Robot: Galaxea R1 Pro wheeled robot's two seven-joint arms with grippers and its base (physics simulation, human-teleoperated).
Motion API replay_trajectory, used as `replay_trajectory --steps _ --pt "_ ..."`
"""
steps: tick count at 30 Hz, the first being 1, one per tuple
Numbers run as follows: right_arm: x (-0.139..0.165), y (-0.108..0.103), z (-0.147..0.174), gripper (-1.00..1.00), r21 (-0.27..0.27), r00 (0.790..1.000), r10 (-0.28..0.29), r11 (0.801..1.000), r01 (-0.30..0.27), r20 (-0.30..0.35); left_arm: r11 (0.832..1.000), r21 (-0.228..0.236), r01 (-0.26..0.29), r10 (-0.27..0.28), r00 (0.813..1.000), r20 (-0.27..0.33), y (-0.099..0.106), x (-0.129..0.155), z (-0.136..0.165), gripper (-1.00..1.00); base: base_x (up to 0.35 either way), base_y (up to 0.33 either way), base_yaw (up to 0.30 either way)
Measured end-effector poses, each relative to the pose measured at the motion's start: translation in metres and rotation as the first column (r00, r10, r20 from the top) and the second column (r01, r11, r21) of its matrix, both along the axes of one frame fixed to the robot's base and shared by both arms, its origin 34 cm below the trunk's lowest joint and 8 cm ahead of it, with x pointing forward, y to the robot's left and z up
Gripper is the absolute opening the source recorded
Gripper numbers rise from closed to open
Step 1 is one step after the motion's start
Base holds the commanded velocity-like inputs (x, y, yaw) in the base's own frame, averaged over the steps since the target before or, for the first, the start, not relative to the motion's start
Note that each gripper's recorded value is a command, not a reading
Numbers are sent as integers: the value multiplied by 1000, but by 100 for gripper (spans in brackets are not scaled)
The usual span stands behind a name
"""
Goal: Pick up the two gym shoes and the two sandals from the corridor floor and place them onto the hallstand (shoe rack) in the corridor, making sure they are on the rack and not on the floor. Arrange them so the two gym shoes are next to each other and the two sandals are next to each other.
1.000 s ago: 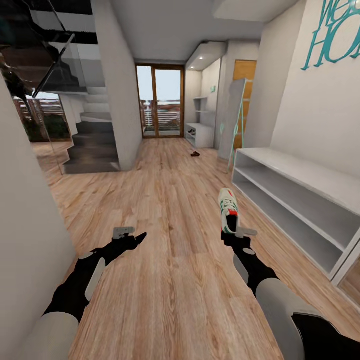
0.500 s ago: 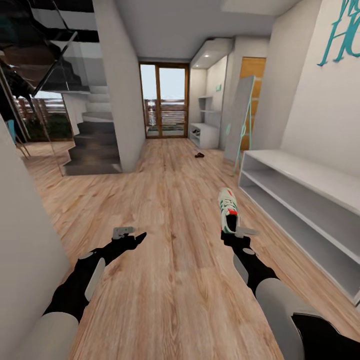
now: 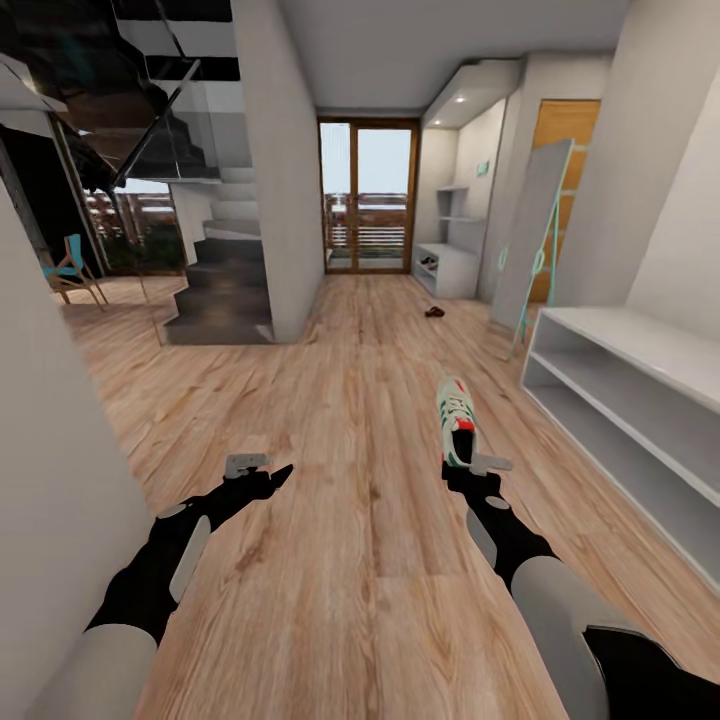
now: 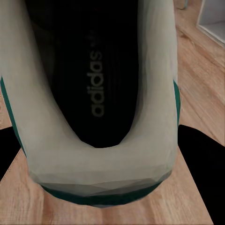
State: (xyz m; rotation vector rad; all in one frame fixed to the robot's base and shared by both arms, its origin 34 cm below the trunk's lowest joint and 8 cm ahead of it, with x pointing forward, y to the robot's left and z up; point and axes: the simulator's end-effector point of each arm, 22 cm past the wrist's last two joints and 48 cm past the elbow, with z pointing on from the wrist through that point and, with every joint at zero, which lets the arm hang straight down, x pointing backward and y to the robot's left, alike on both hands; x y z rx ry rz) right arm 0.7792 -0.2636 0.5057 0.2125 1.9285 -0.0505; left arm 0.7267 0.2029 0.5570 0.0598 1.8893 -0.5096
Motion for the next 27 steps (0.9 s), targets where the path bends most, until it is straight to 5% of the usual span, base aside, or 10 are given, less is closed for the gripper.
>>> replay_trajectory --steps 27 --pt "-1 -1 -1 -100 1 1000 -2 1000 2 -3 1000 -2 1 -1 1000 0 -1 0 0 100 324 0 2"
